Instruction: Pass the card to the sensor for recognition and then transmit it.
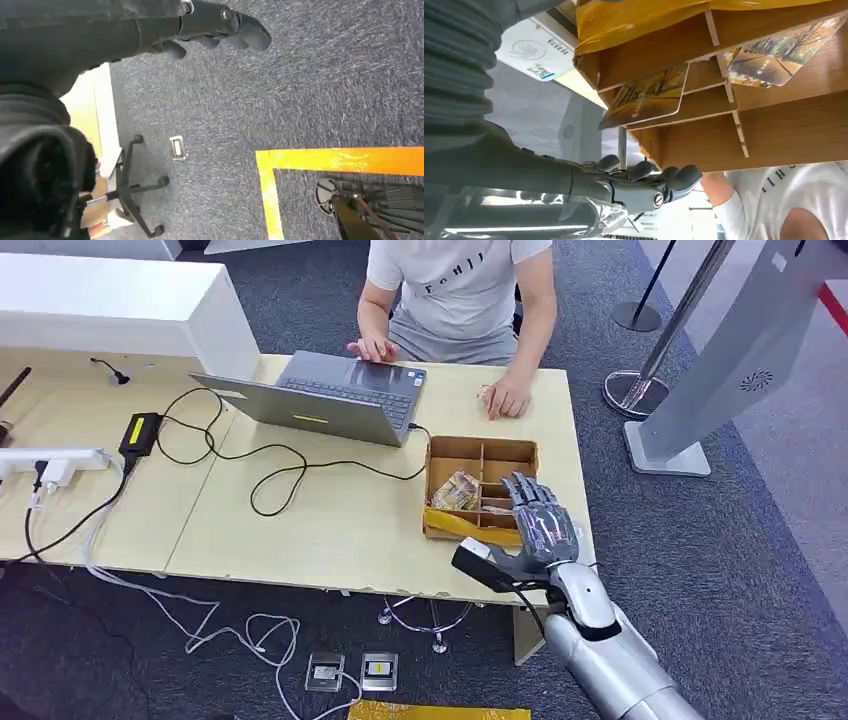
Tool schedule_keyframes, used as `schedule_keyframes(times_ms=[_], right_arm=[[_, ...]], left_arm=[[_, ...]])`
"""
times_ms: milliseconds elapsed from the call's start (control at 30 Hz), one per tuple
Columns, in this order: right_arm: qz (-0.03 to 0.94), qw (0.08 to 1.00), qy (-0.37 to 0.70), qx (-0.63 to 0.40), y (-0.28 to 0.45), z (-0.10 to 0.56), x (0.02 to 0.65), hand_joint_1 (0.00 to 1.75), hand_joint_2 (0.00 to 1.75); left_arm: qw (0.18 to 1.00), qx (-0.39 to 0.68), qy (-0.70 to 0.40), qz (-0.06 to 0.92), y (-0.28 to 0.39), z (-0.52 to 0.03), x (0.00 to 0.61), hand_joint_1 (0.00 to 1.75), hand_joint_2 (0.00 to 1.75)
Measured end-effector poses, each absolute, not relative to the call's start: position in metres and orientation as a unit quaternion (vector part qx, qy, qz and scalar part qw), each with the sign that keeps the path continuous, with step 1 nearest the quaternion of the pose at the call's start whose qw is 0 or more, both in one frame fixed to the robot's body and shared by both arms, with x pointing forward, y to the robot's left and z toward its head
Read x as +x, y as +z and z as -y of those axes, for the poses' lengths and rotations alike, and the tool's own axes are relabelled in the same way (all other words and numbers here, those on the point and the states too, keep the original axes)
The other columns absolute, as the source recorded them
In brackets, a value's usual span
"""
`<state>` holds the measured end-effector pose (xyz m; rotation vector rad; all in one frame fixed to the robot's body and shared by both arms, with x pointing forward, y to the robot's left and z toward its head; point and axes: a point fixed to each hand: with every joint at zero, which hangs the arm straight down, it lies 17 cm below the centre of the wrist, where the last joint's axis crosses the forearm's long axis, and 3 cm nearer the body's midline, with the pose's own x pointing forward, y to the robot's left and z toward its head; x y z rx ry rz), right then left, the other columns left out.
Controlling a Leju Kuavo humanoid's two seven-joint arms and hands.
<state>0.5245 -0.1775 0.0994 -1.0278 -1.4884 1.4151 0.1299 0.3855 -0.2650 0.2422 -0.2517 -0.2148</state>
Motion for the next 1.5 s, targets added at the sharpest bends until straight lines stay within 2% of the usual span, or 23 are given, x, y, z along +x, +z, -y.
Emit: schedule_keyframes(times_ms=[133, 167, 200, 267, 500, 567, 633, 767, 800, 900, 967, 1033, 1500], right_arm=[[0.594, 0.408, 0.56, -0.408, 0.099, 0.176, 0.526, 0.0, 1.75], [0.595, 0.407, 0.56, -0.407, 0.099, 0.175, 0.527, 1.48, 1.75], [0.595, 0.407, 0.561, -0.407, 0.099, 0.175, 0.528, 1.61, 1.75], [0.594, 0.409, 0.561, -0.407, 0.097, 0.175, 0.529, 1.75, 1.75], [0.597, 0.415, 0.561, -0.396, 0.09, 0.171, 0.531, 1.75, 1.75], [0.597, 0.415, 0.561, -0.395, 0.088, 0.17, 0.531, 1.69, 1.75], [0.598, 0.415, 0.559, -0.396, 0.088, 0.17, 0.531, 1.75, 1.75], [0.598, 0.415, 0.558, -0.398, 0.089, 0.17, 0.534, 1.69, 1.75], [0.597, 0.416, 0.56, -0.397, 0.087, 0.17, 0.534, 1.75, 1.75], [0.594, 0.418, 0.561, -0.396, 0.083, 0.171, 0.534, 1.75, 1.75], [0.593, 0.42, 0.561, -0.396, 0.081, 0.171, 0.535, 1.68, 1.75], [0.593, 0.42, 0.561, -0.396, 0.079, 0.172, 0.534, 1.75, 1.75], [0.623, 0.4, 0.535, -0.407, 0.103, 0.174, 0.544, 1.75, 1.75]], left_arm=[[0.979, 0.12, -0.106, 0.125, -0.265, -0.386, 0.13, 0.0, 0.0], [0.979, 0.12, -0.106, 0.125, -0.265, -0.386, 0.13, 0.0, 0.0], [0.979, 0.12, -0.106, 0.125, -0.265, -0.386, 0.13, 0.0, 0.0], [0.979, 0.12, -0.106, 0.125, -0.265, -0.386, 0.13, 0.0, 0.0], [0.979, 0.12, -0.106, 0.125, -0.265, -0.386, 0.13, 0.0, 0.0], [0.979, 0.12, -0.106, 0.125, -0.265, -0.386, 0.13, 0.0, 0.0], [0.979, 0.12, -0.106, 0.125, -0.265, -0.386, 0.13, 0.0, 0.0], [0.979, 0.12, -0.105, 0.125, -0.265, -0.386, 0.13, 0.0, 0.0], [0.979, 0.12, -0.105, 0.125, -0.265, -0.386, 0.13, 0.0, 0.0], [0.979, 0.121, -0.105, 0.124, -0.265, -0.386, 0.129, 0.0, 0.0], [0.979, 0.121, -0.107, 0.123, -0.265, -0.387, 0.129, 0.0, 0.0], [0.979, 0.121, -0.107, 0.123, -0.265, -0.386, 0.128, 0.0, 0.0], [0.978, 0.124, -0.112, 0.125, -0.265, -0.39, 0.128, 0.0, 0.0]])
